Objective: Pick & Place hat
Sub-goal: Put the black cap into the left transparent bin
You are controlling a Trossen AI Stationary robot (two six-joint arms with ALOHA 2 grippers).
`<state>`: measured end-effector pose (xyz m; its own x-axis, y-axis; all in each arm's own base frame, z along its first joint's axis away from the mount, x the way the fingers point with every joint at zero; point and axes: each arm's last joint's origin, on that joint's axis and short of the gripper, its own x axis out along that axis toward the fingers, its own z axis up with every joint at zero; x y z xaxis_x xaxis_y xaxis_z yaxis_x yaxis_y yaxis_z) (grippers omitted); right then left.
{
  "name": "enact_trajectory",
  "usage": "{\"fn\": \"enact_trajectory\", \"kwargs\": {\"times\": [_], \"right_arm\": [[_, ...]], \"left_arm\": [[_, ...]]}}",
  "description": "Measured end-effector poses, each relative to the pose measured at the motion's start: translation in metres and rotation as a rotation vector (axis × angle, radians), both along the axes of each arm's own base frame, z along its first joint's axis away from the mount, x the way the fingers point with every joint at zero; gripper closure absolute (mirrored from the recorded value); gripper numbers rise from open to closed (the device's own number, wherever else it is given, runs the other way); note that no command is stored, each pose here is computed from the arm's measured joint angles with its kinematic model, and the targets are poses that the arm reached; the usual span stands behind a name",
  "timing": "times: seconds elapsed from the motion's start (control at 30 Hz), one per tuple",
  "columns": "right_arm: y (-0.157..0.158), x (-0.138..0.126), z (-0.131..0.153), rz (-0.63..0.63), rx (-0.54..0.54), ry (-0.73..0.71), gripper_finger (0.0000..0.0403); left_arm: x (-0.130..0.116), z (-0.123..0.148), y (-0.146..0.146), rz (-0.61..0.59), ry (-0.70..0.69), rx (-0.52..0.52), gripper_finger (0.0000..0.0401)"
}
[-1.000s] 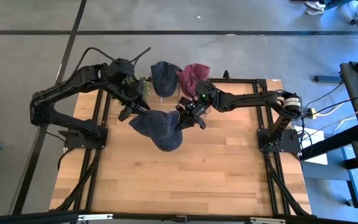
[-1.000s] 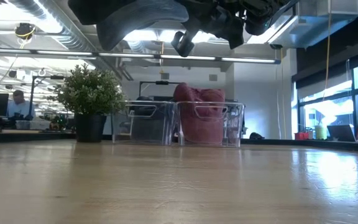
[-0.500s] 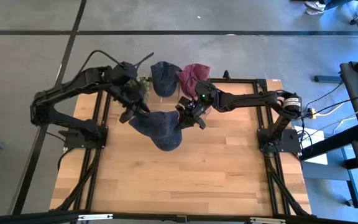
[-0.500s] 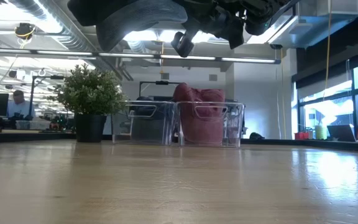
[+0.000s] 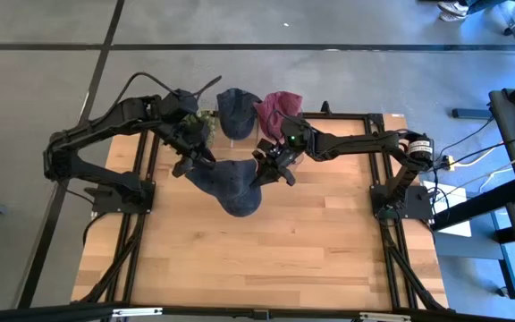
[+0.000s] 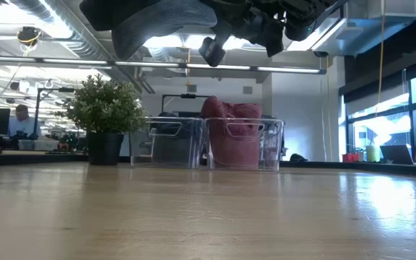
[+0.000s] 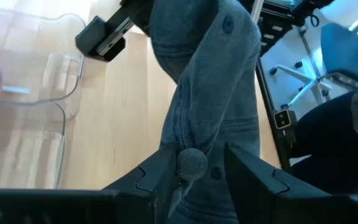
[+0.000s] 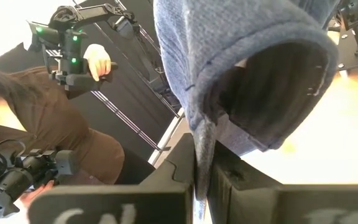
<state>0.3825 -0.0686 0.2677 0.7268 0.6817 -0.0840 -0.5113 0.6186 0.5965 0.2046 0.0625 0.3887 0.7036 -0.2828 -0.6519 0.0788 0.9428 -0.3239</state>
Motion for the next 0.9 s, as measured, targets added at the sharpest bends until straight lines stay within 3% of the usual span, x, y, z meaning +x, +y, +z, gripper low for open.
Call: {"fn": "enact_trajectory", "kwargs": {"times": [0.27,0.6,0.9], "right_arm": [[-0.0004,0.0002,0.0000,-0.013,-0.004,-0.002,0.0384],[-0.0004,0.0002,0.0000,-0.012,-0.006,-0.003,0.0384],[-0.0005,0.0003,-0.0001,-0.014,-0.018,-0.014,0.0384]], "left_arm": [[0.0005,-0.0012,0.0020,0.006,0.010,0.172,0.0269],[0.0007,-0.0013,0.0018,0.044,0.026,0.172,0.0267],[0.0006,-0.0016,0.0028,0.066,0.037,0.197,0.0195]]}}
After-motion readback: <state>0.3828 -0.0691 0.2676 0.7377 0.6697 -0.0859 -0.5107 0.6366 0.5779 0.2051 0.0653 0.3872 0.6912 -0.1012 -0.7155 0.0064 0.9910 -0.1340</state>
